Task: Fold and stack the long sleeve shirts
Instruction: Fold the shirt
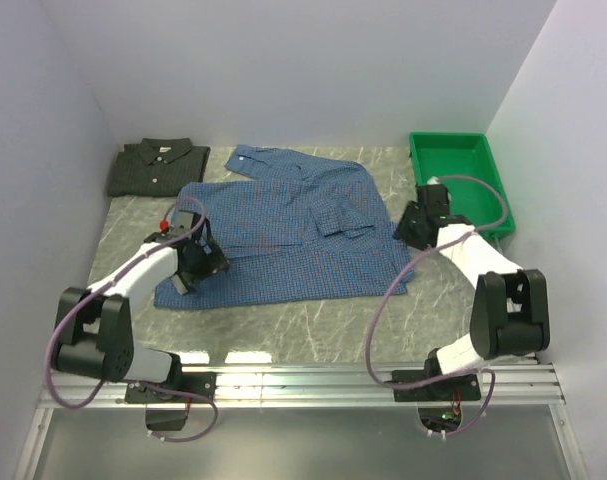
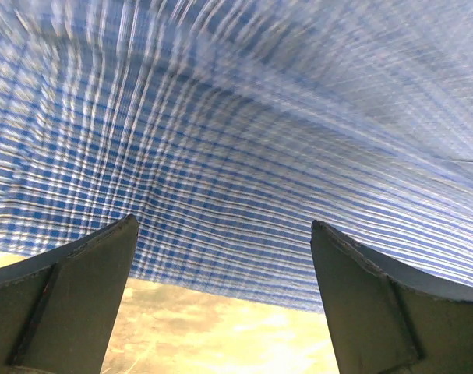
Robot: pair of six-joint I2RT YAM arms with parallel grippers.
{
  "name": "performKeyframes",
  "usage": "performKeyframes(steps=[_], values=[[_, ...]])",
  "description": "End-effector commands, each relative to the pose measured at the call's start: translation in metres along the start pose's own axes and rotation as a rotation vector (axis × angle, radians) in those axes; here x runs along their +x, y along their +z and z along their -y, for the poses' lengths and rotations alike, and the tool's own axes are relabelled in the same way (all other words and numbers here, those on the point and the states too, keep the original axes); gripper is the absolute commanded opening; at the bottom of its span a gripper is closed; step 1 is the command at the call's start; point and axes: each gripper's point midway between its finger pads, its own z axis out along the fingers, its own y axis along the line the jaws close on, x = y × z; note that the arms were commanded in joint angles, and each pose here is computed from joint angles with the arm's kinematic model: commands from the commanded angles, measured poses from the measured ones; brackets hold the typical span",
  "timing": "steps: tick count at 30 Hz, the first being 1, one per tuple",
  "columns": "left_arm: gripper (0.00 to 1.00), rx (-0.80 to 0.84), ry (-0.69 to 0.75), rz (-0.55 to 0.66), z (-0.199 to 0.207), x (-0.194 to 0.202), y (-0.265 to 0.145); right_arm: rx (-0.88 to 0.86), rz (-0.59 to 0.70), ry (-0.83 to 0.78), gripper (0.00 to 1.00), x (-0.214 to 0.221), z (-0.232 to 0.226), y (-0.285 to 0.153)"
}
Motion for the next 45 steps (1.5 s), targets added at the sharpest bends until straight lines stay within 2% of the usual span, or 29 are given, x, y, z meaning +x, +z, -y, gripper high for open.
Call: performKeyframes(steps=[1,4,6,10,13,17,19,22,27,34,39,45], values=[[0.99,0.093,0.060,0.190,0.024,-0.048,-0.050,-0.119,0.228,-0.250,0.48,-0.046,-0.067,-0.041],[0.99,0.119,0.124,0.284,0.026,-0.066,-0.070,-0.184,0.275,-0.462,0.50,-0.040,-0.114,-0.047],[0.99,0.151,0.149,0.334,0.027,-0.070,-0.075,-0.186,0.233,-0.546,0.50,-0.030,-0.127,-0.033],[0.99,0.235,0.225,0.356,0.032,-0.061,-0.076,-0.262,0.215,-0.685,0.56,-0.028,-0.163,-0.023],[0.99,0.245,0.226,0.375,0.028,-0.058,-0.073,-0.250,0.223,-0.762,0.57,-0.024,-0.180,-0.018],[0.99,0.223,0.218,0.385,0.025,-0.061,-0.070,-0.217,0.237,-0.897,0.61,0.001,-0.204,-0.006],[0.99,0.189,0.215,0.374,0.021,-0.061,-0.066,-0.163,0.259,-0.947,0.63,0.001,-0.205,0.000],[0.99,0.156,0.204,0.376,0.015,-0.062,-0.063,-0.069,0.252,-1.053,0.71,0.016,-0.201,0.014],[0.99,0.143,0.188,0.404,0.012,-0.066,-0.068,0.017,0.245,-1.197,0.74,0.039,-0.200,0.027],[0.99,0.109,0.182,0.401,0.008,-0.067,-0.064,0.145,0.266,-1.280,0.71,0.047,-0.191,0.046],[0.99,0.111,0.181,0.401,0.008,-0.068,-0.065,0.237,0.340,-1.286,0.66,0.036,-0.191,0.049],[0.99,0.109,0.184,0.390,0.008,-0.066,-0.062,0.240,0.405,-1.273,0.60,0.025,-0.202,0.042]])
